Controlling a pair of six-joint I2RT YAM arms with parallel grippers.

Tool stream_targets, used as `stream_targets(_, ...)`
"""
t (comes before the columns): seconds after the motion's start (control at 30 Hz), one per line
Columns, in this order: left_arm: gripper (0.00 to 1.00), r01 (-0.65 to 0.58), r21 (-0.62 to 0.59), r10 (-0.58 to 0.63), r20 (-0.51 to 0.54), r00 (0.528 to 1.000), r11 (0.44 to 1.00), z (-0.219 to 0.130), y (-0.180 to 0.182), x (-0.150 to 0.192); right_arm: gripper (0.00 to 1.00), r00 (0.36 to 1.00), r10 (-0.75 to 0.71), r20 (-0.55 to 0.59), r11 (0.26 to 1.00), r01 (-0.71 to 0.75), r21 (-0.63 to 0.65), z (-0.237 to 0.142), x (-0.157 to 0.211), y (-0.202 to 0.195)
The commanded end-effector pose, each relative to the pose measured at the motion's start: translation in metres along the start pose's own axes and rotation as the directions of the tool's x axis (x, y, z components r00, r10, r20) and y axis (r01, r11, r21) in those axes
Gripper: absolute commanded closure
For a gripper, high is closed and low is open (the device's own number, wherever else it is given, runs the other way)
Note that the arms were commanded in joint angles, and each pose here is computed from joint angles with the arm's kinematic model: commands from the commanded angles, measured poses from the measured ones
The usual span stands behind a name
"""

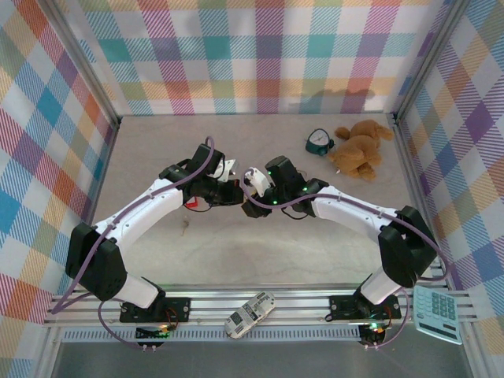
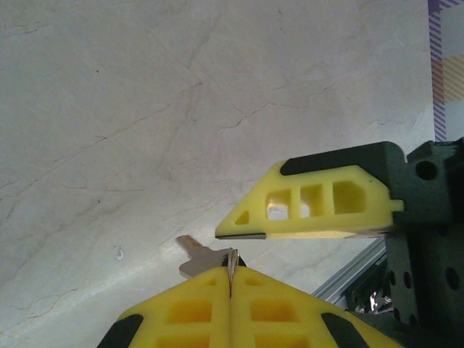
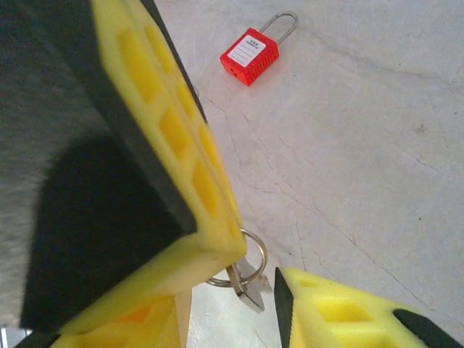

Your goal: Unlock with the key

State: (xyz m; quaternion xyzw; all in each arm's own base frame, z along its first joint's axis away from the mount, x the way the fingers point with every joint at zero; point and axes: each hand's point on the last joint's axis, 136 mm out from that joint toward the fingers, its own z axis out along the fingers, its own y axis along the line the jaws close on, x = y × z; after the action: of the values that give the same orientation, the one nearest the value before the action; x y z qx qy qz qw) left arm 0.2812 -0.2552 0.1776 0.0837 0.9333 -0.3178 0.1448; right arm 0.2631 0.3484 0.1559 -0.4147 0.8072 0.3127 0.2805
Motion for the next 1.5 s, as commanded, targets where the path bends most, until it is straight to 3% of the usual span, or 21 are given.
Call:
stream_targets(0.0, 1.00, -0.023, 0.039, 0.023, 0.004, 1.000, 0.999, -0.010, -0.012, 0.003, 0.66, 1.000, -0.025, 0.015, 1.000, 0.025, -0.009, -0.001, -0.010, 0.005)
stream_targets(0.37, 1.00, -0.023, 0.040, 0.023, 0.004, 1.000, 0.999, -0.009, -0.013, 0.004, 0.86, 0.998, -0.020, 0.051, 1.000, 0.020, 0.001, -0.004, -0.018, 0.006)
stream_targets(0.57, 0.93, -0.027, 0.046, 0.027, 0.016, 1.000, 0.999, -0.010, -0.014, 0.002, 0.90, 0.998, -0.004, 0.067, 1.000, 0.004, 0.003, -0.004, -0.015, 0.007)
stream_targets(0.7, 0.72, -0.036, 0.042, 0.035, 0.032, 0.999, 0.998, -0.013, -0.015, 0.000, 0.92, 0.996, 0.009, 0.085, 1.000, -0.010, 0.001, -0.005, -0.014, 0.007)
stream_targets(0.77, 0.52, -0.053, 0.027, 0.052, 0.049, 0.997, 0.998, -0.018, -0.014, -0.001, 0.92, 0.996, 0.017, 0.091, 1.000, -0.017, 0.002, -0.005, -0.012, 0.007)
stream_targets(0.83, 0.38, -0.066, -0.005, 0.066, 0.082, 0.994, 0.998, -0.023, -0.010, -0.005, 0.92, 0.995, 0.021, 0.093, 1.000, -0.021, 0.004, -0.006, -0.010, 0.007)
stream_targets(0.97, 0.30, -0.102, -0.024, 0.105, 0.207, 0.973, 0.994, -0.035, -0.005, -0.013, 0.92, 0.994, 0.024, 0.107, 0.999, -0.028, 0.032, -0.012, -0.008, 0.004)
stream_targets(1.13, 0.34, -0.166, 0.056, 0.131, 0.399, 0.908, 0.984, -0.045, -0.009, -0.015, 0.92, 0.986, 0.052, 0.156, 0.998, -0.056, 0.023, -0.028, -0.012, 0.003)
stream_targets(1.23, 0.36, -0.171, 0.031, 0.130, 0.522, 0.843, 0.985, -0.056, 0.001, -0.019, 0.92, 0.980, 0.083, 0.181, 0.996, -0.086, 0.009, -0.040, -0.014, -0.002)
stream_targets(1.33, 0.38, -0.231, 0.103, 0.111, 0.646, 0.755, 0.968, -0.060, -0.003, -0.017, 0.92, 0.968, 0.119, 0.223, 0.993, -0.116, -0.023, -0.056, -0.018, -0.005)
stream_targets(1.4, 0.48, -0.333, 0.166, 0.110, 0.734, 0.671, 0.928, -0.058, -0.012, -0.010, 0.92, 0.957, 0.143, 0.251, 0.989, -0.133, -0.059, -0.068, -0.022, -0.005)
stream_targets(1.47, 0.48, -0.509, 0.181, 0.167, 0.809, 0.563, 0.841, -0.062, -0.031, 0.005, 0.92, 0.948, 0.165, 0.271, 0.984, -0.141, -0.104, -0.078, -0.025, -0.001)
